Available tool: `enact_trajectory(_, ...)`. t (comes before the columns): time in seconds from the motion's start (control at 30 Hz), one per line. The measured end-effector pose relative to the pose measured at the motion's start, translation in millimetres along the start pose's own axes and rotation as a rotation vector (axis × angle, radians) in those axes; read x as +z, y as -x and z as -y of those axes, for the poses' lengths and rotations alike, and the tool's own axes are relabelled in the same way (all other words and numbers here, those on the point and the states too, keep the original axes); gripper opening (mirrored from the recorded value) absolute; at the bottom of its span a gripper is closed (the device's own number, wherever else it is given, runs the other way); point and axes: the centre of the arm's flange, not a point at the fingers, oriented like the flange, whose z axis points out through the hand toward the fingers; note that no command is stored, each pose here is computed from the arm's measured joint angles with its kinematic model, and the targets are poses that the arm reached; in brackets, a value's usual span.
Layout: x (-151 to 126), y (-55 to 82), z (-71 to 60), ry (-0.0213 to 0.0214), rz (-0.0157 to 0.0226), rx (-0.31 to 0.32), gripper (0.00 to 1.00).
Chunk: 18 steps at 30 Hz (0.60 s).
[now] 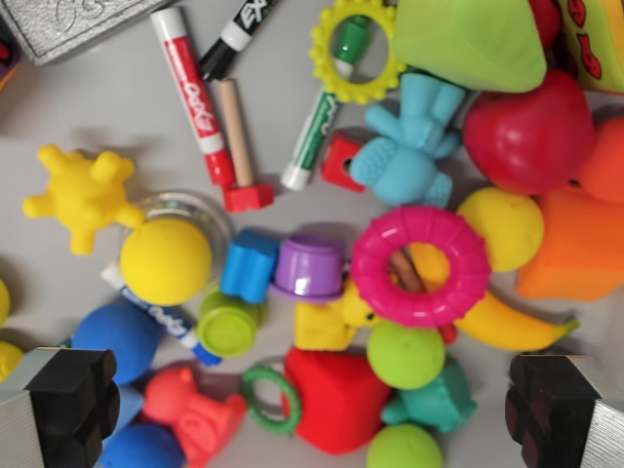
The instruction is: Pick an object from the bin
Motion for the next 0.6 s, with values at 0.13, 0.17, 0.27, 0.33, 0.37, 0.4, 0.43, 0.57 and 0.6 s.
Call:
enact_trajectory(0.13, 2, 0.8, 2.1, -0.0012, 0.0004, 0.018, 1.0)
enact_trajectory(0.17, 2, 1.0, 2.7, -0.0017, 0.0004, 0.023, 1.0)
enact_trajectory(0.27, 3, 1.5, 4.5, -0.0032, 0.0008, 0.039, 1.0)
enact_trajectory(0.33, 4, 1.9, 5.7, -0.0043, 0.0011, 0.052, 1.0)
enact_trajectory(0.37, 5, 2.1, 6.3, -0.005, 0.0011, 0.059, 1.0)
enact_trajectory(0.4, 5, 2.3, 7.1, -0.0057, 0.0011, 0.065, 1.0)
enact_trajectory(0.43, 6, 2.5, 7.5, -0.006, 0.001, 0.069, 1.0)
enact_trajectory(0.57, 8, 3.8, 10.7, -0.008, 0.0024, 0.097, 1.0)
enact_trajectory(0.6, 8, 4.0, 11.1, -0.0083, 0.0025, 0.101, 1.0)
